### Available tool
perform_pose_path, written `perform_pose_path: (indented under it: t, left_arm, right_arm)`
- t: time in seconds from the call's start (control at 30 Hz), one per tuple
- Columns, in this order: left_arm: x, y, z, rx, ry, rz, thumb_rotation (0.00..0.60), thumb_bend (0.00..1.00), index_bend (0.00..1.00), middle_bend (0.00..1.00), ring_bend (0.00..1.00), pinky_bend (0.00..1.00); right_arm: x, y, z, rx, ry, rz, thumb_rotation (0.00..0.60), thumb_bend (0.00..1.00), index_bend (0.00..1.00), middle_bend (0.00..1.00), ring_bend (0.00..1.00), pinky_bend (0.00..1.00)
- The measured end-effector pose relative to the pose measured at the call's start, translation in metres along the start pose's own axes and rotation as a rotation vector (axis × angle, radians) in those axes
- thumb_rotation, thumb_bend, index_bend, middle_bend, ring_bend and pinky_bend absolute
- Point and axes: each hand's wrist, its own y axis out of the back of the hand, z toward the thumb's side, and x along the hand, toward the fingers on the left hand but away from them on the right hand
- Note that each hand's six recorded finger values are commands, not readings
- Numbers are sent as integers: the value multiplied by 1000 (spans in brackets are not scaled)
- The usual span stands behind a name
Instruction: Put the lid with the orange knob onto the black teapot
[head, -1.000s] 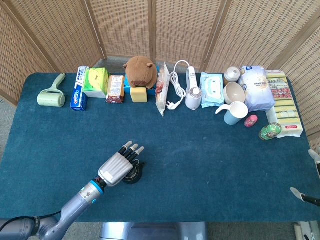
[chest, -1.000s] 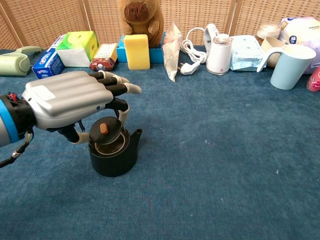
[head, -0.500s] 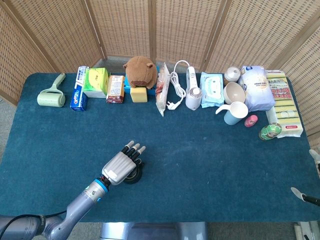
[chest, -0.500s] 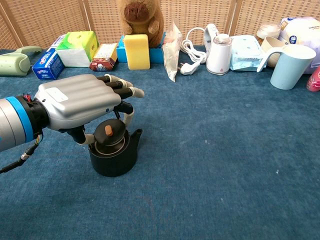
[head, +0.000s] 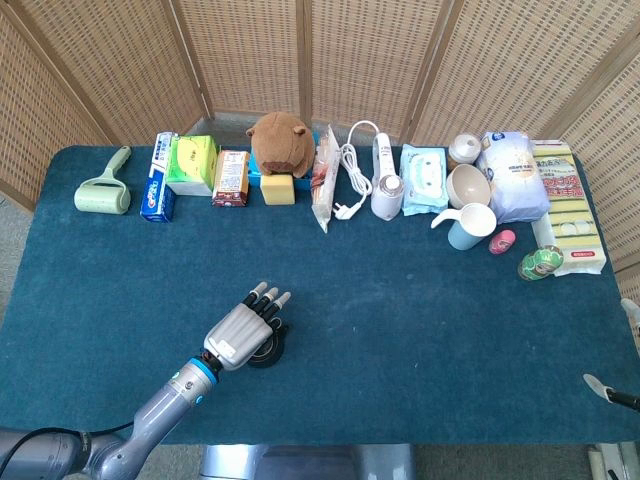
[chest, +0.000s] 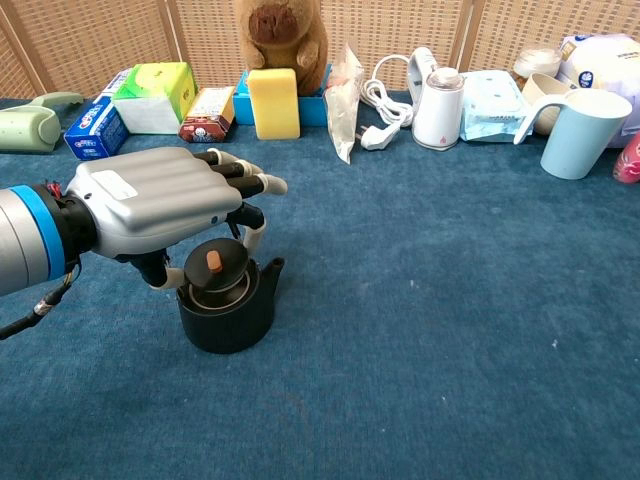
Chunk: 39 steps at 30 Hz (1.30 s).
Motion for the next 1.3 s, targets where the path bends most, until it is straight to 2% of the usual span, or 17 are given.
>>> perform_pose_path:
  t: [0.33, 0.6, 0.9, 1.3]
  left_arm:
    - [0, 3, 2, 24, 29, -38, 600, 247, 197, 0, 0, 53]
    - [0, 10, 3, 8, 32, -28, 600, 248, 191, 0, 0, 53]
    - [-3, 27, -3, -17, 41, 9, 600, 247, 174, 0, 0, 53]
    - [-6, 19, -7, 27, 51, -42, 600, 246, 157, 0, 0, 53]
  right_arm:
    - [0, 1, 0, -4, 0, -1, 600, 68, 84, 0, 0, 0]
    - [0, 1, 0, -5, 0, 0, 600, 69, 85, 0, 0, 0]
    - [0, 1, -1, -7, -1, 3, 600, 68, 84, 0, 0, 0]
    - [1, 1, 0, -9, -2, 3, 600, 69, 85, 0, 0, 0]
